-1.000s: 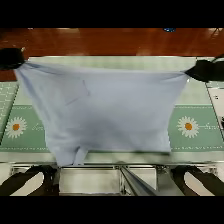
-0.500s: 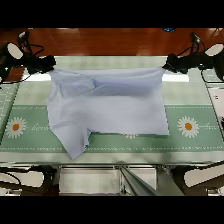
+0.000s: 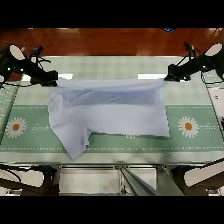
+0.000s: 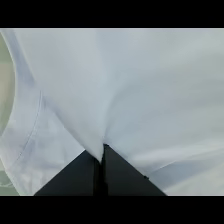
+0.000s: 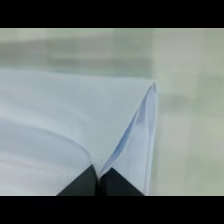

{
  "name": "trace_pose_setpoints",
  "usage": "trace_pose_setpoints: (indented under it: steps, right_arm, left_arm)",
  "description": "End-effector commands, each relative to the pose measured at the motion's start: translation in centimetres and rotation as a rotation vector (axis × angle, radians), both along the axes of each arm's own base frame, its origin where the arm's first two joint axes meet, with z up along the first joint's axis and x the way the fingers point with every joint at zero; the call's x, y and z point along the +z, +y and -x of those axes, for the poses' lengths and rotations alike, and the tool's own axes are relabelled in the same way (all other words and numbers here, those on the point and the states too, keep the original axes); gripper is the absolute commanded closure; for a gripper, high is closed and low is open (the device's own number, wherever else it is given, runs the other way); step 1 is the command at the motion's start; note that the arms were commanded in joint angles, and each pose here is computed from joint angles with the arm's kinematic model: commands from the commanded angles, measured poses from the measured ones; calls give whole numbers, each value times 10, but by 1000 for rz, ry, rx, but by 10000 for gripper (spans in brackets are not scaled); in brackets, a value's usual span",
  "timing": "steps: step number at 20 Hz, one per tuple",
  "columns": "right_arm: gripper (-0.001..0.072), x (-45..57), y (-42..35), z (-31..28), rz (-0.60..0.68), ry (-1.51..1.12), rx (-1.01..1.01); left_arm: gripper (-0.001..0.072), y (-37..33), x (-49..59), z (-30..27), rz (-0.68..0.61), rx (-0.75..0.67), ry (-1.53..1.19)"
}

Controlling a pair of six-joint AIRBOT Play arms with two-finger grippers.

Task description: Fold the shirts.

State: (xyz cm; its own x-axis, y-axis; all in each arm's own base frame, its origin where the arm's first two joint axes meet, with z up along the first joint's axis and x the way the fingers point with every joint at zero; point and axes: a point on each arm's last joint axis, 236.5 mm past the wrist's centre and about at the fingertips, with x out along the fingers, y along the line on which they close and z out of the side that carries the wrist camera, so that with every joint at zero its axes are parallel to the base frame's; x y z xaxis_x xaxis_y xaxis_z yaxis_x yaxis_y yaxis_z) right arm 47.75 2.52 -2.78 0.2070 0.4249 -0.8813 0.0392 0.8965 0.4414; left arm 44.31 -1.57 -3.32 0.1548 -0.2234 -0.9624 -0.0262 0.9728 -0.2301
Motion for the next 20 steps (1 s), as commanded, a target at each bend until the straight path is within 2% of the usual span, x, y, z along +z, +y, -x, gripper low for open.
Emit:
trace_pose_setpoints:
  steps: [1,4,5,6,7,10,13,14,16,17,19,20]
  right_arm:
    - [694,-31,1,35,12,127,31]
    - [691,-55,6,48,2,166,12]
    - [556,-59,7,51,-3,181,-12]
    - [306,-60,6,53,-5,198,-28]
    - [303,-55,4,55,-8,205,-27]
    - [304,-16,-24,58,6,150,-67]
    - [303,33,-80,74,125,67,-140]
    - [303,44,-99,83,162,42,-182]
    - [304,50,-121,105,152,-21,-329]
    - [303,44,-121,115,123,-49,-390]
    - [304,18,-98,144,49,-70,-438]
    - [304,2,-82,161,13,-53,-440]
  left_arm:
    - [692,-1,-28,36,6,-58,134]
    - [687,-2,-43,42,12,-54,175]
    - [590,-2,-45,43,13,-50,182]
    - [348,-2,-45,45,14,-53,191]
    - [202,1,-41,49,4,-64,209]
    - [200,25,-22,59,-20,-27,230]
    - [200,48,-6,90,10,76,256]
    - [200,54,-4,106,20,98,257]
    - [200,62,-12,142,52,177,230]
    - [201,55,-17,155,107,231,196]
    - [201,16,-20,173,321,287,96]
    - [201,5,-23,183,388,326,62]
